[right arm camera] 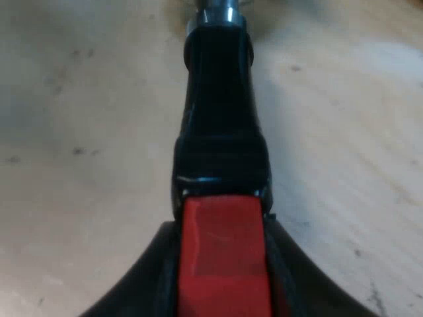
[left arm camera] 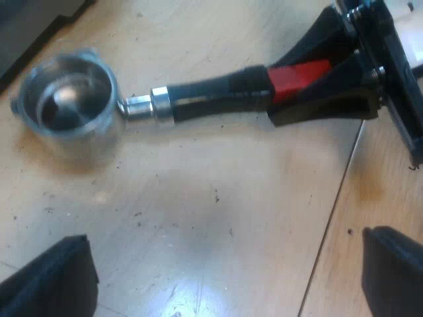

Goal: Grind coffee beans and then tamp

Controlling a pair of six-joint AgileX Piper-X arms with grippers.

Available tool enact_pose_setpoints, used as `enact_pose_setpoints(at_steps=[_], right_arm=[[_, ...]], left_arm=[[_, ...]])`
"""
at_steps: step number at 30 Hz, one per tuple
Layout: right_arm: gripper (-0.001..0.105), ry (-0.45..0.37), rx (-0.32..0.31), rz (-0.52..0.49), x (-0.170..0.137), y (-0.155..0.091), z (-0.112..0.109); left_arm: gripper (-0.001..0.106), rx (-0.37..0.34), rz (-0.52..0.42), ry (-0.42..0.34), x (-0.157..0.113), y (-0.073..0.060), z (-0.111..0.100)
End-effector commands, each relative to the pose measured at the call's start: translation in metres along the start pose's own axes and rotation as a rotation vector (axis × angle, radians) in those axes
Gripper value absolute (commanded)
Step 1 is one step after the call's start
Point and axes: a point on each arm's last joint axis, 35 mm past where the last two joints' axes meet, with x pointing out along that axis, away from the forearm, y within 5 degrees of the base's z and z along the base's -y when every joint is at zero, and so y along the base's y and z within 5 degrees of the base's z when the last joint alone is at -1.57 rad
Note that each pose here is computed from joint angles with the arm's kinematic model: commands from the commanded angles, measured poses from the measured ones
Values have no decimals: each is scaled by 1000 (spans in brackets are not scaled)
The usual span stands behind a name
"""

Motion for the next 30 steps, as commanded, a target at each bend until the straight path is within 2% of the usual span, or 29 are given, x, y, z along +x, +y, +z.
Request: enact_pose_setpoints(at_steps=[1, 12, 16, 20, 23, 26, 28, 30], right_arm=[[0, -47, 16, -5, 0, 0, 7], [0, -36, 10, 11, 0, 1, 7], [0, 15, -24, 8, 1, 2, 8], [0, 22, -28, 9, 1, 3, 12], [16, 31, -34, 10, 2, 4, 14], [44, 43, -40, 19, 2, 4, 15], [50, 48, -43, 21, 2, 5, 16], [51, 49, -44, 20, 2, 5, 16]], left_arm=[[83, 3, -17, 0, 0, -1, 1], [83, 3, -17, 0, 0, -1, 1], [83, 3, -17, 0, 0, -1, 1], [83, 3, -17, 0, 0, -1, 1], [83, 3, -17, 0, 0, -1, 1], [83, 3, -17, 0, 0, -1, 1], [83, 3, -17, 0, 0, -1, 1], [83, 3, -17, 0, 0, -1, 1]])
